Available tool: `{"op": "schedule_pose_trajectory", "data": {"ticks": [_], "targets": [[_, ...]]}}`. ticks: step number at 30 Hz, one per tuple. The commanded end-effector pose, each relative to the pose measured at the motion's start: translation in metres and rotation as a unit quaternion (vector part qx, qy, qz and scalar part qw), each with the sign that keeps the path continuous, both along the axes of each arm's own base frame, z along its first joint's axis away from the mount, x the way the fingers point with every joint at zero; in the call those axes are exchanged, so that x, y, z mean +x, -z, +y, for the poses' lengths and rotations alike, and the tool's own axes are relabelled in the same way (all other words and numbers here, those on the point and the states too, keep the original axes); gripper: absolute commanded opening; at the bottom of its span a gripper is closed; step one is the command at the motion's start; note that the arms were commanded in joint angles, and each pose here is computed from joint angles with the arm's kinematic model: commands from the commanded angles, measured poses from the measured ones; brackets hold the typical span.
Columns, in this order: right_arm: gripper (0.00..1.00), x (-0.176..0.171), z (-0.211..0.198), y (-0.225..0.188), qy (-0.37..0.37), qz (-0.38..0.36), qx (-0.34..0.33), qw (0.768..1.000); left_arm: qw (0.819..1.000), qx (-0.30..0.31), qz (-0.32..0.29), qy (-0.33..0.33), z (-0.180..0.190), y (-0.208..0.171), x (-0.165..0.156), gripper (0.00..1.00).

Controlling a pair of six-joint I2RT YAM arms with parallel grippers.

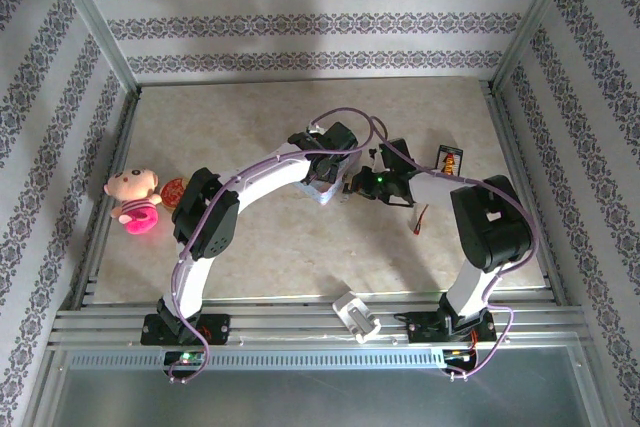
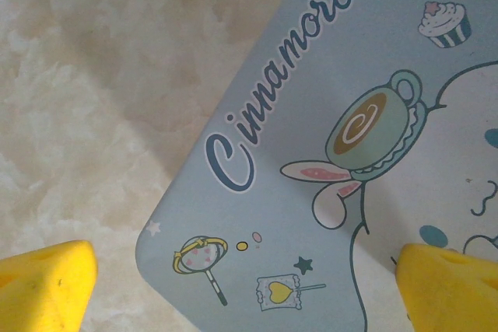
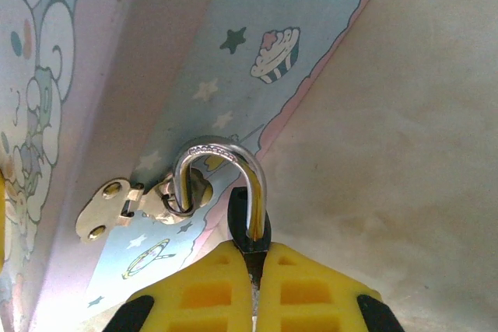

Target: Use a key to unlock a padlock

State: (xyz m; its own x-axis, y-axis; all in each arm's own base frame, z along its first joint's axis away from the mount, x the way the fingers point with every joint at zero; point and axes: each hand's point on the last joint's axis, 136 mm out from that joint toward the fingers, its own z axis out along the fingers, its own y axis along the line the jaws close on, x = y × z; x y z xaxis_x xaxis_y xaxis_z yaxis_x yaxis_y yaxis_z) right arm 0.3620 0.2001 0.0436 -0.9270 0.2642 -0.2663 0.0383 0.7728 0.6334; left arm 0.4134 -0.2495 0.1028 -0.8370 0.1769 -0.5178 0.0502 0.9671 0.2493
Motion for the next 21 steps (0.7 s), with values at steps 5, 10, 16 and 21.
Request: {"op": "schedule_pose_trajectory", "data": {"ticks": [5,10,16,21], "targets": [[0.0,0.006,-0.025,0.004,0.06,-0.005,-0.048,0.997,0.992,0.089,0.086,0.003,0.033,0.047,-0.03,0.99],[0.0,0.021,-0.021,-0.003,0.101,-0.02,-0.016,0.995,0.992,0.086,0.091,0.003,0.032,0.05,-0.032,0.99],[0.0,0.036,-0.007,-0.016,0.131,-0.042,0.037,0.99,0.992,0.079,0.1,0.007,0.029,0.055,-0.034,0.99],[0.0,0.047,-0.005,-0.029,0.146,-0.061,0.045,0.986,0.991,0.08,0.109,0.007,0.031,0.061,-0.038,0.99]]}}
